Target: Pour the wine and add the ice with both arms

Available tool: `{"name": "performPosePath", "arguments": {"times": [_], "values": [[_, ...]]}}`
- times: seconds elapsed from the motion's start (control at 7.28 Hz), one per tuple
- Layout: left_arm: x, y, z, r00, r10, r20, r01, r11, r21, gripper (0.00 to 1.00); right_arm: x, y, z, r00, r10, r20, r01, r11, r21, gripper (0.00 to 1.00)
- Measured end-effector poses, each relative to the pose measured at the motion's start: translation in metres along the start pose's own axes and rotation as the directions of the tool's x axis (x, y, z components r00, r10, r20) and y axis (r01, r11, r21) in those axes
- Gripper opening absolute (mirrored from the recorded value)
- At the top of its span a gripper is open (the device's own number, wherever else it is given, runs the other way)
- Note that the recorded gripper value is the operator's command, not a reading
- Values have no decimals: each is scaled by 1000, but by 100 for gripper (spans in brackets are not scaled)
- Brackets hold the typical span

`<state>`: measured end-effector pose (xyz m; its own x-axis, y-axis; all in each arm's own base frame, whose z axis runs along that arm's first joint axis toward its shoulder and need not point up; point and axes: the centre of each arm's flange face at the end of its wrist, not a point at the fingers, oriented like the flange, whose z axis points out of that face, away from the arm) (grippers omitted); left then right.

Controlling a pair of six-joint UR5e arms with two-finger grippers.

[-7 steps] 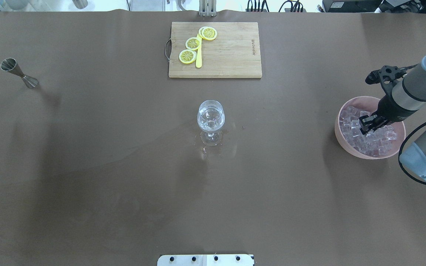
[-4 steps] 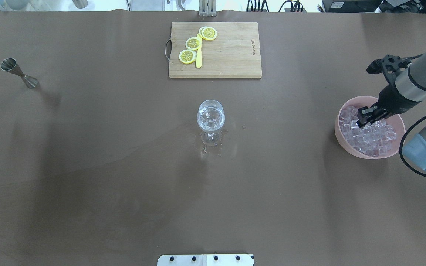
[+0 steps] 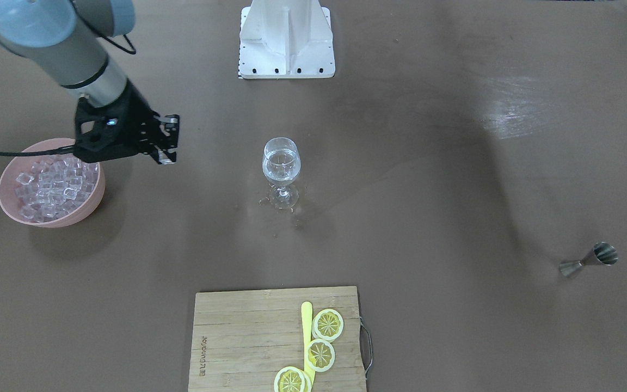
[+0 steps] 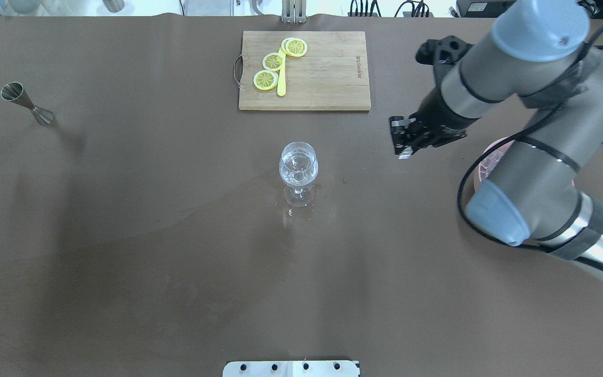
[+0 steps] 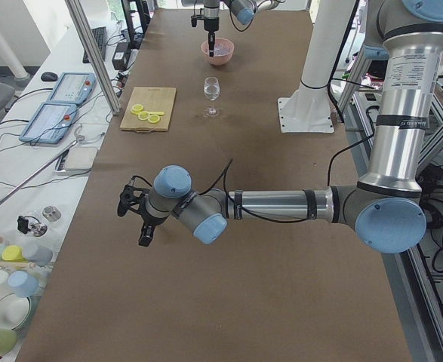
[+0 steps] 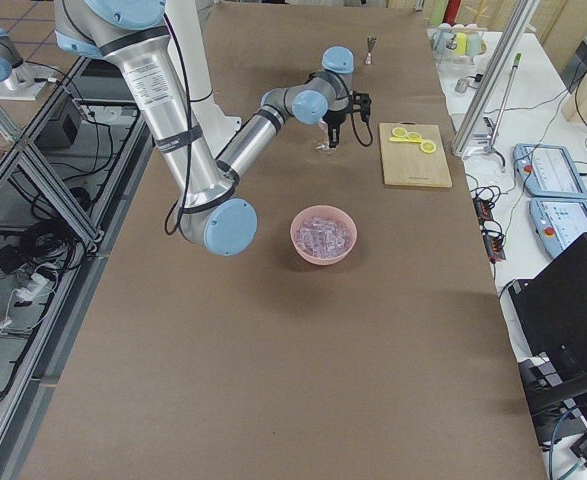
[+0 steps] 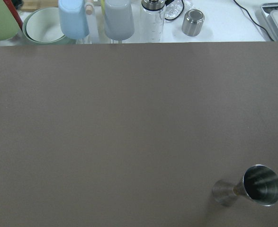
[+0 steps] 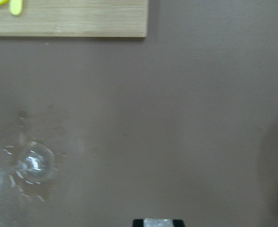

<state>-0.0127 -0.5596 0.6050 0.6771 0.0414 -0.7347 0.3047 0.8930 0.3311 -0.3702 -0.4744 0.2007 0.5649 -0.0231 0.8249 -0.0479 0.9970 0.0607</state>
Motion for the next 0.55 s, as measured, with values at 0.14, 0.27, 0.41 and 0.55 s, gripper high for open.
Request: {"name": "performPosePath", "arguments": {"times": [0.14,0.27,0.41,0.55], "values": [[0,-1,0,1000,-1,0,1,1000,-1,99,-50,8,-3,999,32,25,-32,999,11,0],[1,-2,0,1000,-1,0,1,1000,-1,99,-85,13,-5,998,55,43,-56,998,10,0],[1,-2,0,1000,-1,0,1,1000,-1,99,-106,15,-4,996,69,51,-70,998,7,0],[2,-2,0,1000,0,-1,0,1000,0,99,-117,16,-5,996,73,56,-73,997,7,0]]}}
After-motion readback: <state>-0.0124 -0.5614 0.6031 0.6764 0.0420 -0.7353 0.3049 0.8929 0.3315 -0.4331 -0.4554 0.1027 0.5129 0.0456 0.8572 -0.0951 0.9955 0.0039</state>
